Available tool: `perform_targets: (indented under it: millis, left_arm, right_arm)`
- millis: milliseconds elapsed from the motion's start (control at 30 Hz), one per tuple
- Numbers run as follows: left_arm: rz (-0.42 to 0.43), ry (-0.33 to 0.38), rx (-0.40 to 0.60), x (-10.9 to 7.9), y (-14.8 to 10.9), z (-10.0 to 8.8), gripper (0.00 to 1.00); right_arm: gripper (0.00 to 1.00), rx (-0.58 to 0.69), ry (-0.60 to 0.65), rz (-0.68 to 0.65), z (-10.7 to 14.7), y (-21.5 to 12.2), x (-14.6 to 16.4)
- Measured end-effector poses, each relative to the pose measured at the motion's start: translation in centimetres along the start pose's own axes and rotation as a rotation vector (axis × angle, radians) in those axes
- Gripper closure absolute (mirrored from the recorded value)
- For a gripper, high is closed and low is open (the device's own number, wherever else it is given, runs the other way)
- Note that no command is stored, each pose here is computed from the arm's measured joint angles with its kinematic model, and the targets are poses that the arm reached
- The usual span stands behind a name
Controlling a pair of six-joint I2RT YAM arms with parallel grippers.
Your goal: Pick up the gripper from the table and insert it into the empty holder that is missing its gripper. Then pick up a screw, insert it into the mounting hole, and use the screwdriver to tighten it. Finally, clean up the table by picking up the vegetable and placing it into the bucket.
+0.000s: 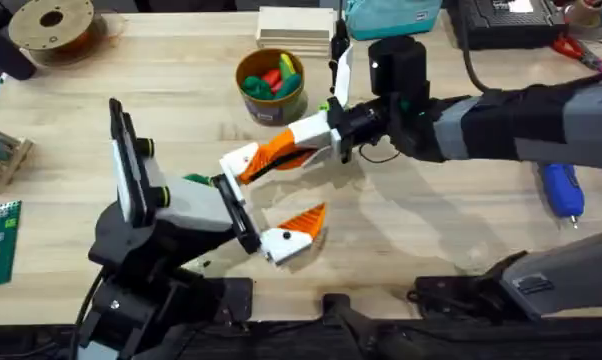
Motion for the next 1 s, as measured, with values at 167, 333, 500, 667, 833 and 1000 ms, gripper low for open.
perform_targets:
  millis: [167,333,500,667,833,1000]
  left_arm:
    - [-0.049,-0.006,-0.016,0.6,0.0,-0.2,0.015]
    - [-0.079,-0.007,-0.027,1.0,-0.1,-0.3,0.015]
    - [-0.100,-0.014,-0.035,1.2,-0.1,-0.4,0.015]
    - [-0.102,-0.016,-0.036,1.2,-0.1,-0.4,0.015]
    - [-0.102,-0.016,-0.036,1.2,-0.1,-0.4,0.015]
    - [-0.103,-0.017,-0.036,1.2,-0.1,-0.4,0.014]
  right_arm:
    - [0.984,-0.044,-0.057,0.029,-0.6,0.8,0.2]
    - [0.984,-0.074,-0.071,0.052,-1.0,1.2,0.2]
    - [0.984,-0.095,-0.077,0.070,-1.1,1.6,0.1]
    - [0.984,-0.098,-0.075,0.072,-1.2,1.6,0.1]
    - [0.984,-0.096,-0.079,0.072,-1.1,1.6,0.1]
    - [0.984,-0.094,-0.083,0.071,-1.1,1.7,0.1]
Point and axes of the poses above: each hand's point on the last joint's axis, 136 mm out from that joint toward the fingers, its own y axis out along the fingers, its own x axis along the line the jaws close on, z = x × y, the point moved 6 cm from there along -y, back along the fingers, and after that the axes turned 13 degrees about -y, right-handed, at the moved point
